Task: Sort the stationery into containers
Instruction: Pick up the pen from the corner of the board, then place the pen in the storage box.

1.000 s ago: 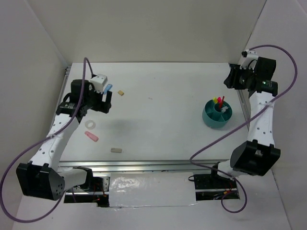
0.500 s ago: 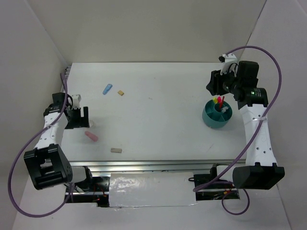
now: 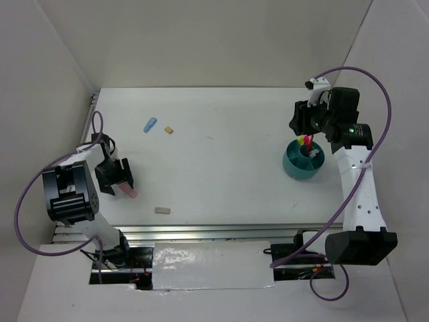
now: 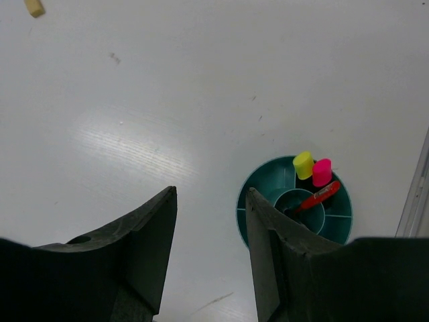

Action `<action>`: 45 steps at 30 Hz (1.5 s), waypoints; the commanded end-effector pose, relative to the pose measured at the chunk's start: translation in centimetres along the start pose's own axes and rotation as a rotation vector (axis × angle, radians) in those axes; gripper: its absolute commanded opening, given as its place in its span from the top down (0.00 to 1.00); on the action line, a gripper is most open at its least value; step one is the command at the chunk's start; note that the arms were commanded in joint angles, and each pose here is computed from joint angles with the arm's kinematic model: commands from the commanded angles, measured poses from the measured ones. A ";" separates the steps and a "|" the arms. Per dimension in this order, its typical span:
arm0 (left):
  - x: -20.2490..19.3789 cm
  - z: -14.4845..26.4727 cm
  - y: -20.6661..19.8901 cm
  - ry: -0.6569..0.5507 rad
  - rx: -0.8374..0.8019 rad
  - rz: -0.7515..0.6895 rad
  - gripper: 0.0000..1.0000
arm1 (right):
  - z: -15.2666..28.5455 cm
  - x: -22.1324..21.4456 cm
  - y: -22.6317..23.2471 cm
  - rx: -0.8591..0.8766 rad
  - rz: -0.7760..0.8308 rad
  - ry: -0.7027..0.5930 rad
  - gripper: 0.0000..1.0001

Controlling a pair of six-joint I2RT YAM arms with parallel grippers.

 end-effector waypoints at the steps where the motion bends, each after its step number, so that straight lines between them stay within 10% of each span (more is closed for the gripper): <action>1: 0.1 -0.9 -0.6 0.024 0.020 0.038 0.16 | 0.6 0.2 0.0 -0.011 0.021 -0.028 0.47; 9: 0.5 -2.5 -2.2 0.038 -0.016 0.003 0.30 | 0.5 0.3 -0.4 -0.019 0.019 -0.026 0.47; 20: 0.8 -0.9 -8.0 -0.090 -0.202 -0.233 0.79 | 0.1 0.5 1.0 0.071 0.036 -0.014 0.48; 33: -1.6 17.7 -22.4 -0.937 -0.491 -0.839 0.81 | -0.7 -0.1 6.9 0.629 -0.229 0.098 0.49; 45: -3.1 21.7 -28.1 -1.032 -0.595 -1.000 0.82 | -3.1 0.4 12.6 0.856 -0.273 0.209 0.32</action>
Point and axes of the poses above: each gripper's point midway between its finger pads, its own z axis back along the fingers, its own y axis along the line the jaws close on, x = y × z, the point moved 10 cm from there along z, back along the fingers, and after that the axes turned 14 degrees about -z, right-handed, at the moved point
